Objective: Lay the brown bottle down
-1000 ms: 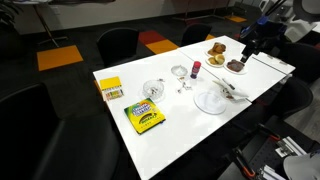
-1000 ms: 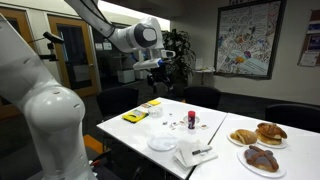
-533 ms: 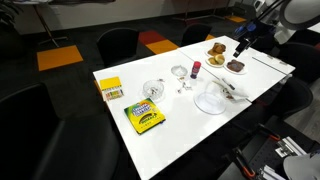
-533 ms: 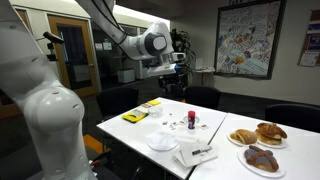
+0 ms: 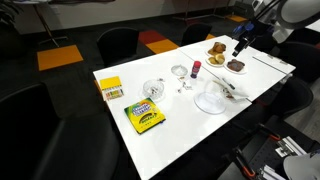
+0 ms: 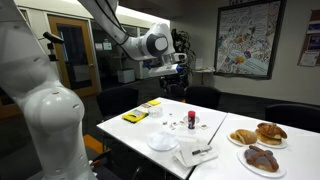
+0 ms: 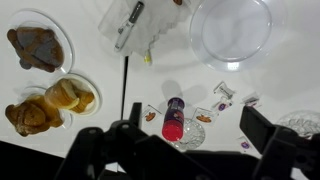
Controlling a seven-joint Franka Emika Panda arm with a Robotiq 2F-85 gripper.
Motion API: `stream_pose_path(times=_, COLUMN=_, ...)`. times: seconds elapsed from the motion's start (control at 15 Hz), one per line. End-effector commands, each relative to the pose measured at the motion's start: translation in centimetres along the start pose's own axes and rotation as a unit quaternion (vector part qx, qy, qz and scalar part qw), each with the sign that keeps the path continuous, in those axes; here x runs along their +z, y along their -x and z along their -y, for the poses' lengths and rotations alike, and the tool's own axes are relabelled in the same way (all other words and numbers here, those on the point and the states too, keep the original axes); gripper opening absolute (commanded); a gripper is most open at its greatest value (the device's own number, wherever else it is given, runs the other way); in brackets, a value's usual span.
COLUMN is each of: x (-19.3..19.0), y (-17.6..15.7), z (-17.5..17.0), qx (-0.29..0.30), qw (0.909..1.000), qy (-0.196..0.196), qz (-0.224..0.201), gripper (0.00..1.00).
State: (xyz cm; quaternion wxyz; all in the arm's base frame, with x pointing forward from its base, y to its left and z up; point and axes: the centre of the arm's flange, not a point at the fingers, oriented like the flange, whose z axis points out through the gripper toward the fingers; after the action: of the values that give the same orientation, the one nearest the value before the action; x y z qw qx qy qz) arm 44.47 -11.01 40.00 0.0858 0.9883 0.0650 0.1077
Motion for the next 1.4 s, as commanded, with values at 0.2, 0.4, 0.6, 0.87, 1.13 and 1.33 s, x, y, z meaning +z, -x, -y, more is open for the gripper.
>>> stream_pose_path(times=0.2, x=2.8, y=-1.3, z=-2.1, qx=0.0, qw=1.0, qy=-0.005, qz=0.004, gripper=1.0)
stream_pose_path(times=0.4, x=4.3, y=-2.1, z=-3.3, qx=-0.007, qw=1.0, qy=0.001, qz=-0.004, gripper=1.0)
stream_pose_path(times=0.6, x=5.8, y=-3.5, z=-4.0, qx=-0.037, qw=0.9992, qy=0.003, qz=-0.016, gripper=1.0)
stream_pose_path(times=0.87, x=8.9, y=-5.3, z=-5.2, qx=-0.081, qw=0.9957, qy=-0.018, qz=-0.041, gripper=1.0)
stream_pose_path(times=1.13, x=12.2, y=-7.2, z=-7.4, qx=-0.087, qw=0.9931, qy=-0.027, qz=-0.073, gripper=1.0)
stream_pose_path(times=1.33, x=14.5, y=-8.3, z=-8.5, qx=-0.094, qw=0.989, qy=-0.062, qz=-0.096, gripper=1.0)
